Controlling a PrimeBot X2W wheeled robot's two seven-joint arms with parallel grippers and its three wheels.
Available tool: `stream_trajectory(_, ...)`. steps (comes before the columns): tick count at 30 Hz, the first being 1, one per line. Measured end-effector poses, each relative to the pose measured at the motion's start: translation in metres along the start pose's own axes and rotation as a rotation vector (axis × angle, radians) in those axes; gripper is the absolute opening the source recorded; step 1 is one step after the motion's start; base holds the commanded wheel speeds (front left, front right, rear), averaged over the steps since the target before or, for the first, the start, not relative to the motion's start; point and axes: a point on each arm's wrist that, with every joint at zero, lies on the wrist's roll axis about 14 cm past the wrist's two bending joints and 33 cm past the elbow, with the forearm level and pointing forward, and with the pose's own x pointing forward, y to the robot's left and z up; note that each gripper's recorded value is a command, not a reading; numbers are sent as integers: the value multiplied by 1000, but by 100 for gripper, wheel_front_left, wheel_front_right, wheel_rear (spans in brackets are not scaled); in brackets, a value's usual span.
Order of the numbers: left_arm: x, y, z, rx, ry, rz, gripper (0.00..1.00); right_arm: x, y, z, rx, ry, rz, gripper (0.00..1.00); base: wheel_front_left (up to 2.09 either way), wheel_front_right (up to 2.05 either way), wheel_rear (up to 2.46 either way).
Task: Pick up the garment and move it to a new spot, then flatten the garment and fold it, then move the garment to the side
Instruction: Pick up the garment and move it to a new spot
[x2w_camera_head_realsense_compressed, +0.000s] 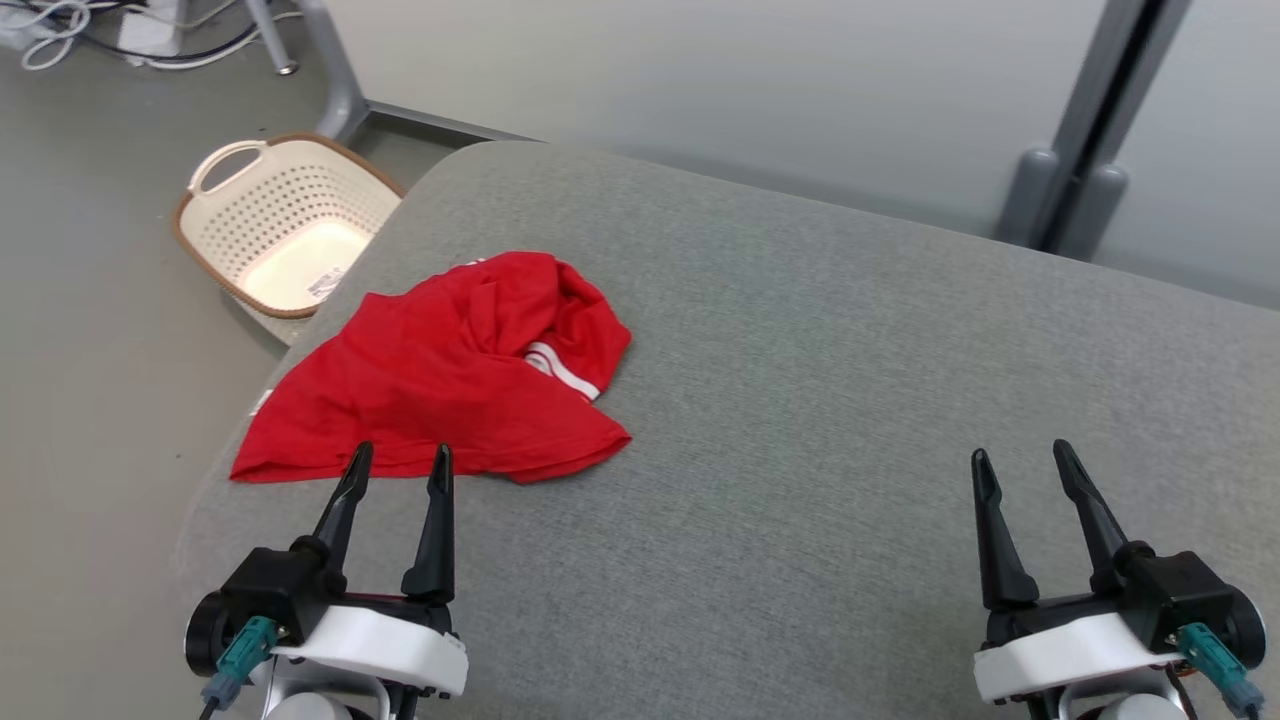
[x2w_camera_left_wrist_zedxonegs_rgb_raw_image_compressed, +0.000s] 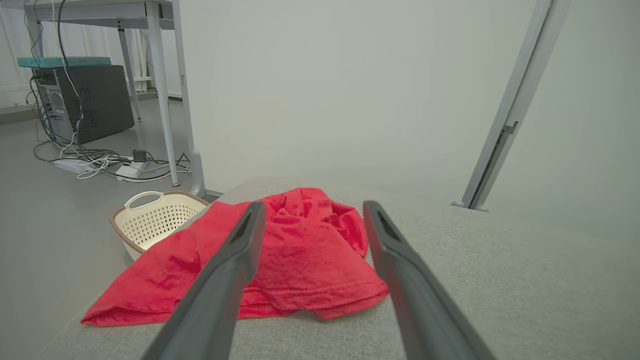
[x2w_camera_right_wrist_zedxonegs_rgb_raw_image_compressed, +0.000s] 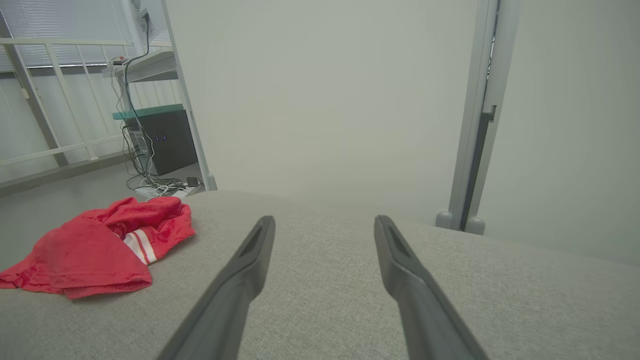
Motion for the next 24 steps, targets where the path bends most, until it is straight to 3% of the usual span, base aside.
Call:
stream_trajectory(10, -29, 55, 16, 28, -42, 186, 100, 29, 72, -10, 32, 23, 223, 100, 0, 0, 0)
stream_trajectory(24, -35, 66, 14, 27, -31, 237, 100, 39, 73, -15, 32, 37, 247, 100, 0, 0, 0)
